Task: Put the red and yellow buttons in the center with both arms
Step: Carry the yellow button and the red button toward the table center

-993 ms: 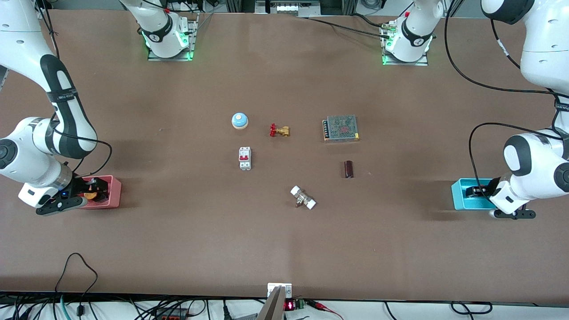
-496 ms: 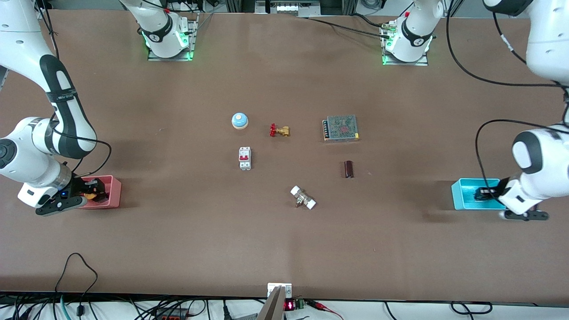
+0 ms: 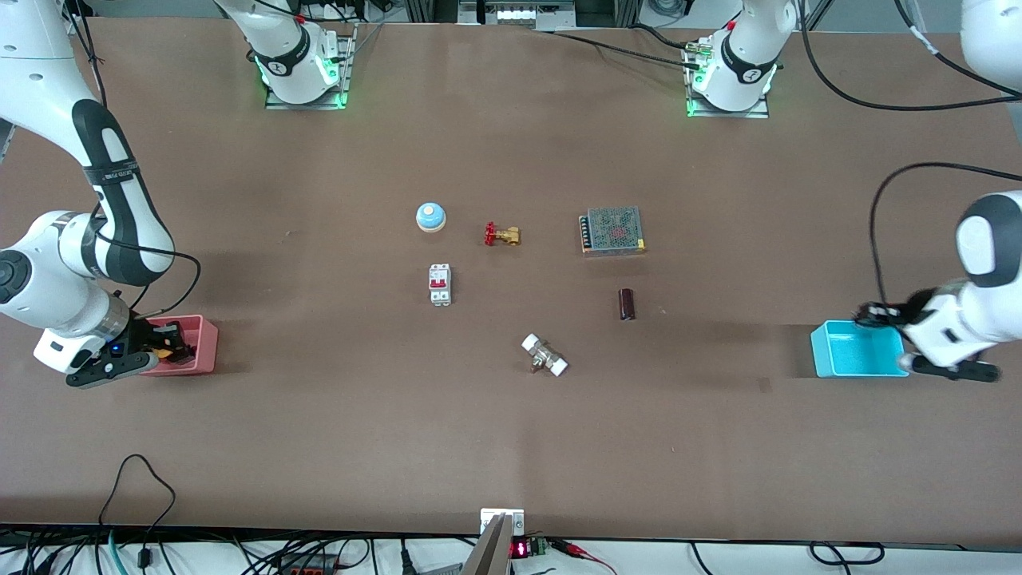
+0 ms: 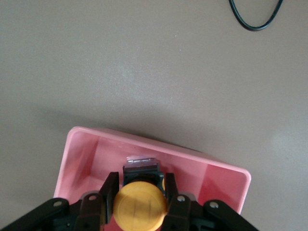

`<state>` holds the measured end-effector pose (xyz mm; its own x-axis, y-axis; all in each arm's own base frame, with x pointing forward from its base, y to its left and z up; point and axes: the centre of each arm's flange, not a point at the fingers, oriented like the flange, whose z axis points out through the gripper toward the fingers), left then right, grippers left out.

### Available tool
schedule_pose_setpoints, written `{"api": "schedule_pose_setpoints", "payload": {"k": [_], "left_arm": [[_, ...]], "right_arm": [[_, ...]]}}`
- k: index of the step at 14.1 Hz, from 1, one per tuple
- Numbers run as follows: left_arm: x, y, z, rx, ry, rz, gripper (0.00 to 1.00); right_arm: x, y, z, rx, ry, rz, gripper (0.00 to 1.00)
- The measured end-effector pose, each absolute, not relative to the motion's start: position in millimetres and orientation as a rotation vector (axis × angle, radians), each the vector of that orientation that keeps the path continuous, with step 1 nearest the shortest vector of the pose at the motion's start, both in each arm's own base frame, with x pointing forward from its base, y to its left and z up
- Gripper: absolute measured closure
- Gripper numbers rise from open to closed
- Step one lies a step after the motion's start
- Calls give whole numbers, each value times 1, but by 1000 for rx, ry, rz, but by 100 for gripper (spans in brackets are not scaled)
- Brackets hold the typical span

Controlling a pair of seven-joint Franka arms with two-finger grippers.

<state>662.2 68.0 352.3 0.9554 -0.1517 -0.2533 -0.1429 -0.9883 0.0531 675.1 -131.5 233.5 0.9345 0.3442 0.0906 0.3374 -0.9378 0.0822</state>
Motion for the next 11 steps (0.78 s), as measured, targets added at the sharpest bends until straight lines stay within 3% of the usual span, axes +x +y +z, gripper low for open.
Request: {"api": "schedule_pose_setpoints", "payload": {"k": [3,7,11], "left_arm": [[649,1,326,3018,-296,-516,57],[617,-78,290,3010,-238,-575,57],[566,-120,250,3032,-219,-517,57]], "right_arm": [[675,-132,234,3024,536,164,62],[676,-133,240,3024,534,156,62],[670,-127,301,3060,525,27,62]]}}
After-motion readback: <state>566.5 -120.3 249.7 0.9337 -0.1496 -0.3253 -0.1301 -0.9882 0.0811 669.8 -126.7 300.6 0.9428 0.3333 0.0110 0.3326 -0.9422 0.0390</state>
